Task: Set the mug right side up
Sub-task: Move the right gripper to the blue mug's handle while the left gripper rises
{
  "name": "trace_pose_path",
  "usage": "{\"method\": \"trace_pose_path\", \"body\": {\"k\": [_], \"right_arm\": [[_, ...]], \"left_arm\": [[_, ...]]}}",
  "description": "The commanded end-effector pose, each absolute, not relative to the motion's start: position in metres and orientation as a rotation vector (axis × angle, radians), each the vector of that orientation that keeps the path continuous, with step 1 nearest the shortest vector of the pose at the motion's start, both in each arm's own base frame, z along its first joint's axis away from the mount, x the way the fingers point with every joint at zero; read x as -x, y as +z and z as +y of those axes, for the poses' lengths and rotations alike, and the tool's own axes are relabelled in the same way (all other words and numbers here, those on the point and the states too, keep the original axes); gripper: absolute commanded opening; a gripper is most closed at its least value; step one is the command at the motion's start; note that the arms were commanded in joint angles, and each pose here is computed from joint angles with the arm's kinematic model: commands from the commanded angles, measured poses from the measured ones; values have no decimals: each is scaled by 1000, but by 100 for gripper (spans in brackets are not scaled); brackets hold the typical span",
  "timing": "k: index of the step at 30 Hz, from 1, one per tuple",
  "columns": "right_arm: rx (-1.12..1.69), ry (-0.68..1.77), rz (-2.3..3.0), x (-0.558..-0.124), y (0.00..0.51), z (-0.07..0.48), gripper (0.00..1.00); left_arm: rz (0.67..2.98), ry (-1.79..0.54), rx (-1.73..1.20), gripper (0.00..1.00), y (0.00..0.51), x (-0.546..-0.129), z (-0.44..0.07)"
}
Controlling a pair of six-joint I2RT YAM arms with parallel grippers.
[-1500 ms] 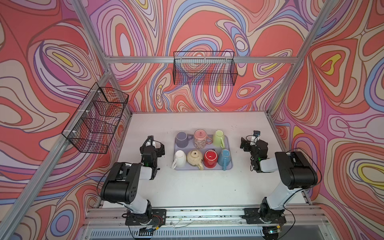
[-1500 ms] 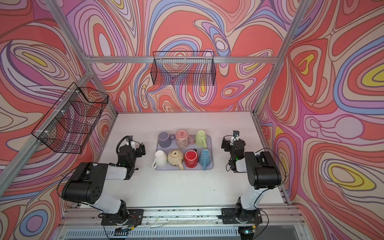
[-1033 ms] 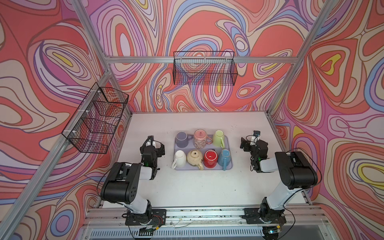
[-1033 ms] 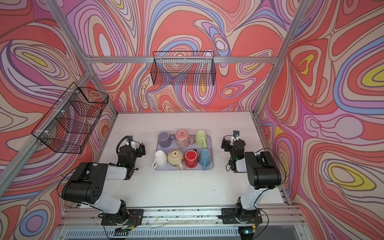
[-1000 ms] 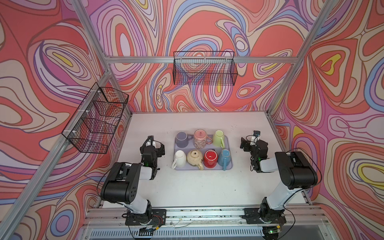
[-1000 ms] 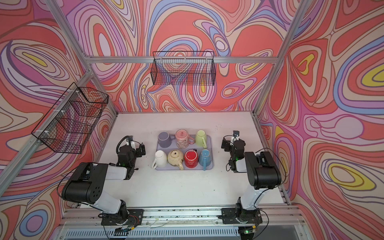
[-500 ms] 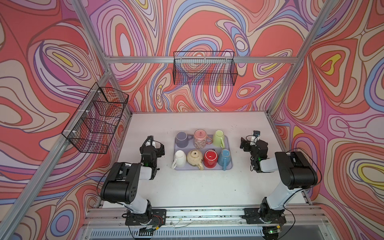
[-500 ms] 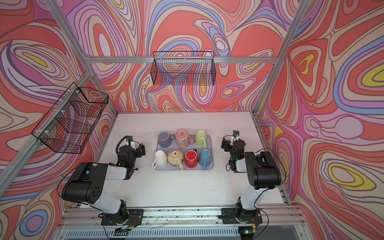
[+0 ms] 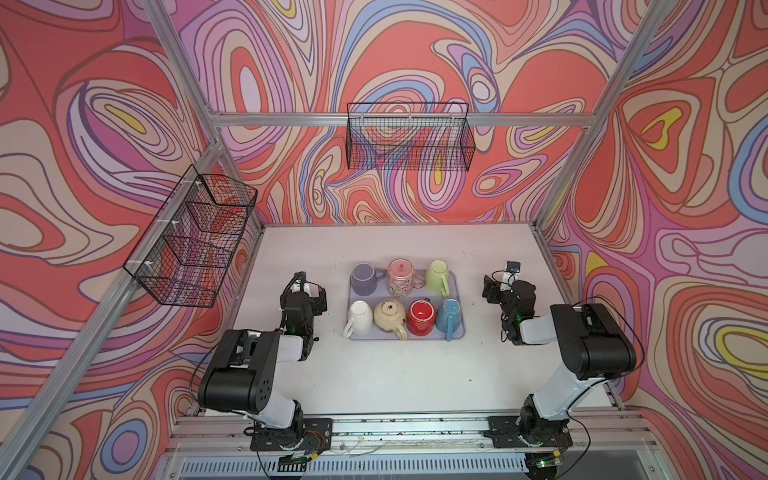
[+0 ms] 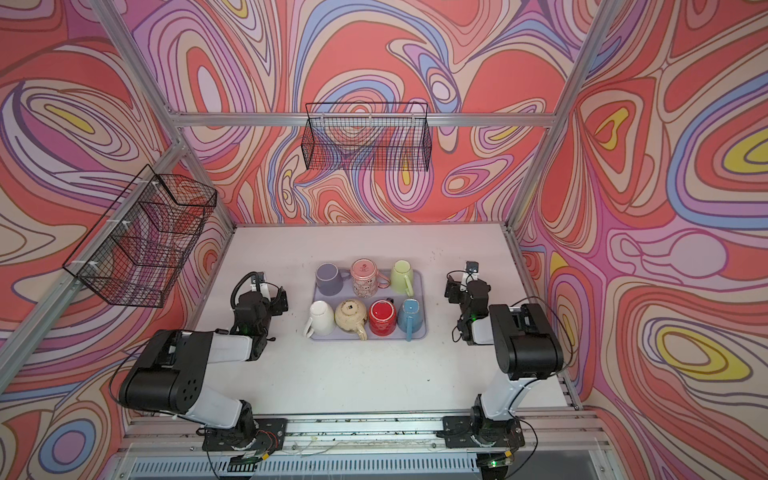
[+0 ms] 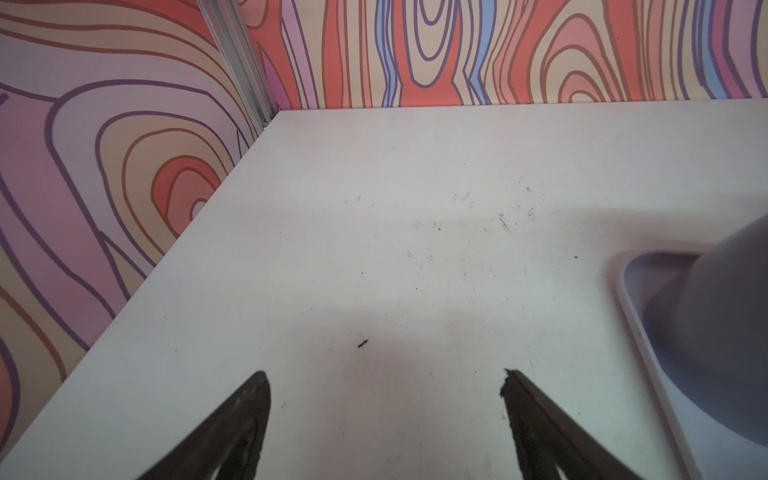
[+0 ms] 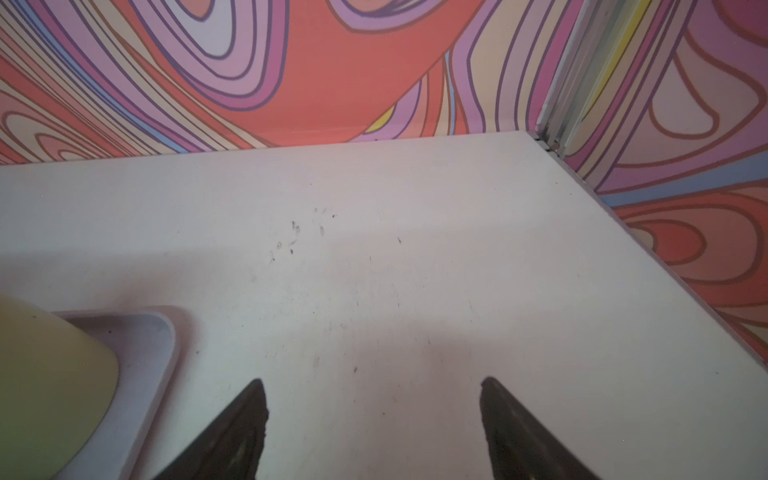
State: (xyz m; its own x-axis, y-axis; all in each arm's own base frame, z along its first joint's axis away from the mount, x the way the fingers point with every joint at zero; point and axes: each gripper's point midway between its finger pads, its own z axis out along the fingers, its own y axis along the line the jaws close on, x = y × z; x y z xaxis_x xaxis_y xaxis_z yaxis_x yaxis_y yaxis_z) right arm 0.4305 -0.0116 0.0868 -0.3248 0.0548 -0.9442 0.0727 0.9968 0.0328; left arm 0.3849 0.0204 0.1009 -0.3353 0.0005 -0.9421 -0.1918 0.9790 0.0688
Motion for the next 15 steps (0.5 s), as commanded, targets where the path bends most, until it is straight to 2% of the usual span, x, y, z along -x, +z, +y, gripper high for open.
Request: {"method": "trace_pose_path", "body": {"k": [1,8,9,15], "right_arm": [[-131,-46,1919,-436,112,-19,78],[-273,-73,2000,-429,152,-29,70],[-293,-57,2009,-425,159,-28,69],[-372,36,2070,-396,185,-17,65]], "left_arm": [[1889,221,168,89,124,-380,27],[1847,267,200,86,173,-385,27],[1791,253,221,85,202,-392,25],[1764,171,171,84,285,-398,-10]]}}
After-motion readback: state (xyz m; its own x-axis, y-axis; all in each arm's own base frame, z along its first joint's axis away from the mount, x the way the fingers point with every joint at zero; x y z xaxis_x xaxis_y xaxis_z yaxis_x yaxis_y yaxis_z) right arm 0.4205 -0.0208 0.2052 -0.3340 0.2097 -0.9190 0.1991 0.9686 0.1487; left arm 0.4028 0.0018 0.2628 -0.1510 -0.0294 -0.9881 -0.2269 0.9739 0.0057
